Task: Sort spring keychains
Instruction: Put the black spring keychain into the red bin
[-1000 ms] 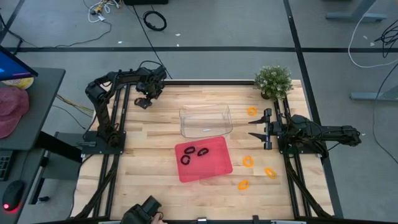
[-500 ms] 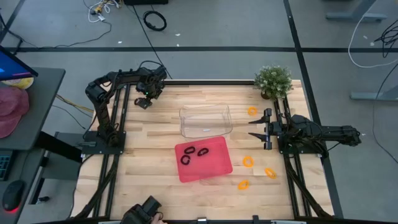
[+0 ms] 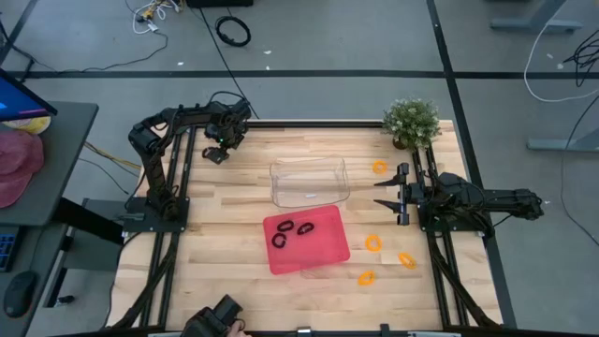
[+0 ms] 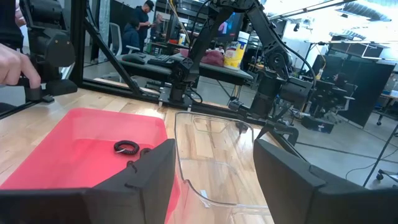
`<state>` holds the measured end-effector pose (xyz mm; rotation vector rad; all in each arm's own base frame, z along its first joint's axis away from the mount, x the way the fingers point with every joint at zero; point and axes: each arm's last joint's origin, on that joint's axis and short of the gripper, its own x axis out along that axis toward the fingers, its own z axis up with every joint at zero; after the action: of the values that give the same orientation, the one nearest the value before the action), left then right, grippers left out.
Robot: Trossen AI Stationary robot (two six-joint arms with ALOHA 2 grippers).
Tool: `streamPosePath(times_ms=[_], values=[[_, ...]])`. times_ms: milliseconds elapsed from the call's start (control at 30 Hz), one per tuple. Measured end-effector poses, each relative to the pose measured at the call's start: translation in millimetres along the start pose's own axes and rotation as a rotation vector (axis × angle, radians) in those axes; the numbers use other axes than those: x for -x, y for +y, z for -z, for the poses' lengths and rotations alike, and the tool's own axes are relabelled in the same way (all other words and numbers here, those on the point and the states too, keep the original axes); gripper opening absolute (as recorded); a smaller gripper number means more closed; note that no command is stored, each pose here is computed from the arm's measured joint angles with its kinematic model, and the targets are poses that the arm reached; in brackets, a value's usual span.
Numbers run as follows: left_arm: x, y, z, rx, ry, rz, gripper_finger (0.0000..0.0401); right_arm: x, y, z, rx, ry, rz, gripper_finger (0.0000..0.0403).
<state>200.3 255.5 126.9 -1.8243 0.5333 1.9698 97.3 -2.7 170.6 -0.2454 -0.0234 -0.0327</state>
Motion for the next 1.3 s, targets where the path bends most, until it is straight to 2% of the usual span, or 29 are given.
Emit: streamPosePath(times_ms=[300, 567, 1300], values=[[2, 1, 0, 0.017, -0.013, -0.001, 0.0259, 0, 0, 0, 0.000, 0.000, 0.000, 0.0222], [22, 5, -2, 0.032, -0.038, 0.059, 0.0259, 0, 0, 0, 0.000, 0.000, 0.000, 0.0222], [27, 9, -3, 0.043, -0.036, 0.042, 0.0259, 0, 0, 0, 0.000, -0.001, 0.000, 0.0222]])
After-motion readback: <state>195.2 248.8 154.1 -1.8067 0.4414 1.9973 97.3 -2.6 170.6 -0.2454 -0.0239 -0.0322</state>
